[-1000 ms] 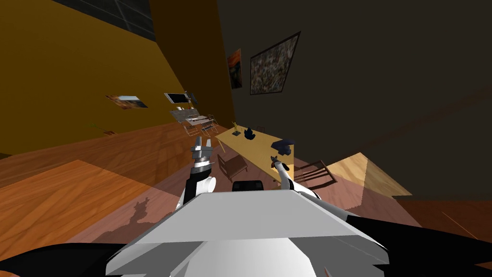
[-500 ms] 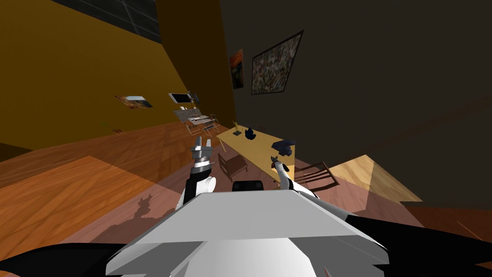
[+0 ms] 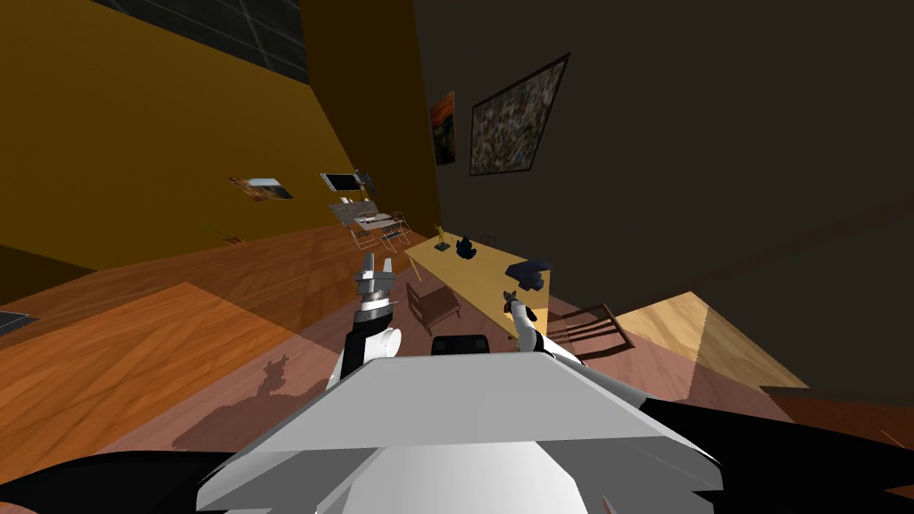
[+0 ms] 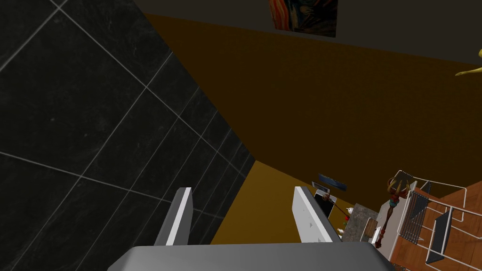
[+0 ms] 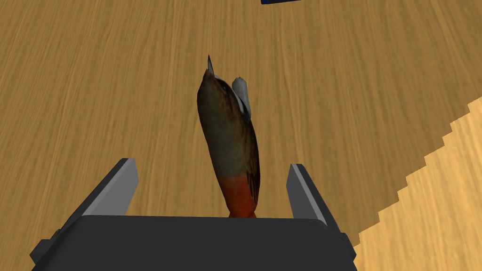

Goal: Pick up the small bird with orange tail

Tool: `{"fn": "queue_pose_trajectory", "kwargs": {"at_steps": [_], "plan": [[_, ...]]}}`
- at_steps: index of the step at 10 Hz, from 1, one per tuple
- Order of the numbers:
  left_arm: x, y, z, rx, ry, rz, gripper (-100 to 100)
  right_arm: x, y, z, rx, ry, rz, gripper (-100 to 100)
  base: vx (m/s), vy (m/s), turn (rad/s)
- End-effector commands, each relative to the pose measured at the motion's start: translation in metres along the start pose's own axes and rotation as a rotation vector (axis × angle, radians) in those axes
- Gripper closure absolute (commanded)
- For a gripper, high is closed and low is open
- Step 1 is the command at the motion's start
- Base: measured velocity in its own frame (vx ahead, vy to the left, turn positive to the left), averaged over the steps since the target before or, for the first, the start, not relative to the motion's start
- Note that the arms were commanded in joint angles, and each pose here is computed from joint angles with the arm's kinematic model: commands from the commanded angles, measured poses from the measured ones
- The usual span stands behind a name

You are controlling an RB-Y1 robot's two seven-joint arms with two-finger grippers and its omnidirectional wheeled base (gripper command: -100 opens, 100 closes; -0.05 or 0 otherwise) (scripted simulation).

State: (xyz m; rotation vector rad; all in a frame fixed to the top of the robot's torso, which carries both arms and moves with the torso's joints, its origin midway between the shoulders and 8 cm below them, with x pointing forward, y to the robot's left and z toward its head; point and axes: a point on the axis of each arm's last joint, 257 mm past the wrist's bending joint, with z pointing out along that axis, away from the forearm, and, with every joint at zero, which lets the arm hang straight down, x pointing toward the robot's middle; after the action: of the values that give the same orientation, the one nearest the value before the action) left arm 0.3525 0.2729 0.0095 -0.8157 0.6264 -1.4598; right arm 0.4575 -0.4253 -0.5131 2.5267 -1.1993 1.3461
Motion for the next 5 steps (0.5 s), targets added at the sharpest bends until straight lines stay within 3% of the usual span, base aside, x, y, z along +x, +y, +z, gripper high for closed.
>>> {"fn": "queue_pose_trajectory", "kwargs": {"at_steps": [1, 2, 3, 5], "plan": [[0.0, 0.0, 0.0, 0.0, 0.0, 0.0, 0, -0.0024, 0.0017, -0.0005, -0.008, -0.001, -0.006, -100, -0.012, -0.033, 0.066], [0.0, 0.0, 0.0, 0.0, 0.0, 0.0, 0, -0.0024, 0.0017, -0.0005, -0.008, -0.001, -0.032, -100, -0.005, -0.019, -0.004], [0.0, 0.0, 0.0, 0.0, 0.0, 0.0, 0, -0.0073, 0.0055, -0.0017, -0.027, -0.003, 0.03, -100, -0.012, -0.027, 0.123], [0.0, 0.0, 0.0, 0.0, 0.0, 0.0, 0, -0.0073, 0.0055, -0.0017, -0.027, -0.004, -0.015, -100, -0.013, -0.028, 0.026]]}}
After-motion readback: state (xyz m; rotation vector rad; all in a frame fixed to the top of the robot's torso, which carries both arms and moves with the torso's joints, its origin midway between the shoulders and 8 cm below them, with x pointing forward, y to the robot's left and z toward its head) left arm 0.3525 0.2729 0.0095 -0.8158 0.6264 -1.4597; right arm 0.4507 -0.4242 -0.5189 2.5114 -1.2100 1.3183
